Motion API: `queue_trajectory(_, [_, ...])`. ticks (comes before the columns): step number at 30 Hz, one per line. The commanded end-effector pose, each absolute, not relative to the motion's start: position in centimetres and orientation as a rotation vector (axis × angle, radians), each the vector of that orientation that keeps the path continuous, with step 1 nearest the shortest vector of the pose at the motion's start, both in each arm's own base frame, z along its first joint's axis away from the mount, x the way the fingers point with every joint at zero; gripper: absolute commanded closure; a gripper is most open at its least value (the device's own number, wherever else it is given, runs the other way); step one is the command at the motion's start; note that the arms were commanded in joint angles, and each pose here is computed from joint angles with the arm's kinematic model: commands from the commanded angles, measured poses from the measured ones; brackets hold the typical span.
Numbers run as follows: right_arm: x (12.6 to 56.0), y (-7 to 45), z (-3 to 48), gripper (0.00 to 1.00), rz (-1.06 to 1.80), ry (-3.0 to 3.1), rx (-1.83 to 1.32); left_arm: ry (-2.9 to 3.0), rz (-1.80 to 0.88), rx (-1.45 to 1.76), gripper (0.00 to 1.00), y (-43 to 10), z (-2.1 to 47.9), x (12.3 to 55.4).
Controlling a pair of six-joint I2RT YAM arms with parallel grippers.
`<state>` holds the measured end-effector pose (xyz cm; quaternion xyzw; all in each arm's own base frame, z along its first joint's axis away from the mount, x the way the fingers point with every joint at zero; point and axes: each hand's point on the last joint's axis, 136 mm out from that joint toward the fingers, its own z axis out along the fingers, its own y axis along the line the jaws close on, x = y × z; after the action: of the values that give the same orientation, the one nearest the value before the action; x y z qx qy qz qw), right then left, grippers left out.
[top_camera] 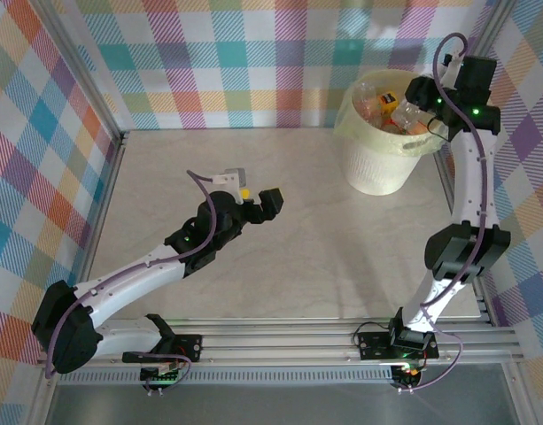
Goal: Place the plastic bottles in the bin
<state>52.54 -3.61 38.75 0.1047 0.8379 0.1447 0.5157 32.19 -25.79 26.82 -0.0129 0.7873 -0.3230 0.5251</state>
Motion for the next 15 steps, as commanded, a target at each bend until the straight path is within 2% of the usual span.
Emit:
queue_trajectory(1, [54.1,-4.3,39.0,0.53,0.347,2.002,0.295,1.892,-0.747,-0.051,0.00,-25.4,26.4,32.6])
queue_trajectory(4, [55.7,-4.1,38.0,0.49,0.378,2.032,0.294,1.899,-0.745,-0.061,0.00,-25.3,26.2,32.6])
queue_trajectory(10, [56.3,-6.0,36.7,0.19,0.259,2.104,0.363,1.900,-0.726,-0.090,0.00,-24.7,26.0,32.5])
queue_trajectory(15, [55.4,-6.8,38.3,0.09,0.196,2.056,0.388,1.907,-0.716,-0.095,0.00,-24.6,25.7,32.6])
